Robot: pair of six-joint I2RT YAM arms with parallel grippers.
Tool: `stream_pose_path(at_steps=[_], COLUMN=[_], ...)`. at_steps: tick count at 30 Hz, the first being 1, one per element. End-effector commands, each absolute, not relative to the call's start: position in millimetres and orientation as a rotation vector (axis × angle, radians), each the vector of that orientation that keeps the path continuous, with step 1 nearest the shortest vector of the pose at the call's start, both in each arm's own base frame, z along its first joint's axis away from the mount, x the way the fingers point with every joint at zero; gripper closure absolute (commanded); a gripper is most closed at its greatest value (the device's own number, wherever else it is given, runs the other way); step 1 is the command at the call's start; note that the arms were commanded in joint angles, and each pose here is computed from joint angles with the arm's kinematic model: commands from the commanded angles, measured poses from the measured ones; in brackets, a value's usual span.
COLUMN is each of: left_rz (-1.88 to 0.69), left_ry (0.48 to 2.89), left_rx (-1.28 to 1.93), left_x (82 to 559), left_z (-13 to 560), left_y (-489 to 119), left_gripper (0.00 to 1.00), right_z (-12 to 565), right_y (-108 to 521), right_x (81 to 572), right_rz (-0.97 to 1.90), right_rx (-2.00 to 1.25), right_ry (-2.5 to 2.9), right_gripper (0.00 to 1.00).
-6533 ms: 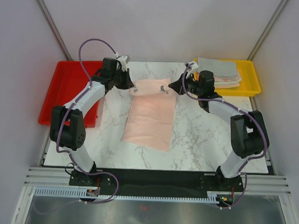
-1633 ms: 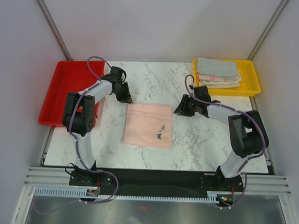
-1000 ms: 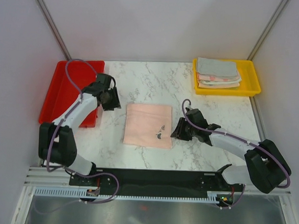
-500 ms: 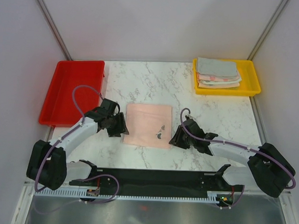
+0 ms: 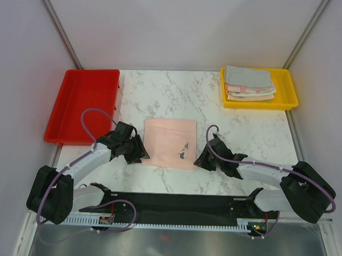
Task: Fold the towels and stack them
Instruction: Fold the towel
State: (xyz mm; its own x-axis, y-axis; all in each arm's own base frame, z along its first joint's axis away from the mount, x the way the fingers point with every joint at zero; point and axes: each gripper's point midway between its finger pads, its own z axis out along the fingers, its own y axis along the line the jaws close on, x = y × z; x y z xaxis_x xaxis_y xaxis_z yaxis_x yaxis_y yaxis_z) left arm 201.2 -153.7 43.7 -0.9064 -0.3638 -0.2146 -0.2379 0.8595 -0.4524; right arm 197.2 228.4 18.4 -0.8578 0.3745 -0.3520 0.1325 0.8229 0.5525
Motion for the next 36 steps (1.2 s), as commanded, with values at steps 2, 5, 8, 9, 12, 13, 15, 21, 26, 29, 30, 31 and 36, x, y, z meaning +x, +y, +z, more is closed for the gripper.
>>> stream_pose_path(at_steps=[2,5,8,9,12,13,15,21,26,29,30,31,36], left_rz=[-0.668,-0.596,-0.541,-0.538,-0.539,-0.536,-0.542,-0.573,-0.581,-0.591,-0.594,-0.593,-0.536], left_ry=[2.697,2.704,2.701,2.699,2.704,2.708,2.705,2.714,2.707,2.691,2.688,2.69,2.651], left_rx=[-0.523,-0.528,-0.528,-0.529,-0.545,-0.549,-0.559,-0.57,-0.567,-0.555,-0.548,-0.543,-0.514], left_x=[203,200,199,199,197,196,197,197,202,208,210,211,235], left_z=[47,41,41,41,39,38,37,34,37,43,45,47,65], left_y=[-160,-150,-144,-143,-144,-145,-146,-151,-153,-155,-156,-157,-157], left_gripper=[0.46,0.45,0.45,0.45,0.45,0.45,0.46,0.55,0.75,0.94,0.97,0.98,0.98], right_z=[22,21,19,18,19,19,19,19,21,27,29,30,56], right_y=[225,226,226,226,227,227,228,229,231,235,236,236,250], right_x=[202,201,200,200,201,201,201,200,201,206,208,208,225], right_rz=[0.723,0.72,0.721,0.72,0.725,0.722,0.728,0.738,0.751,0.756,0.755,0.744,0.781], right_rx=[0.416,0.412,0.406,0.406,0.399,0.398,0.392,0.391,0.382,0.367,0.364,0.351,0.322], right_ry=[2.507,2.512,2.518,2.517,2.515,2.514,2.514,2.513,2.511,2.498,2.495,2.504,2.443], right_gripper=[0.8,0.88,0.95,0.97,1.0,1.0,1.0,1.0,1.0,1.0,1.0,1.0,1.0])
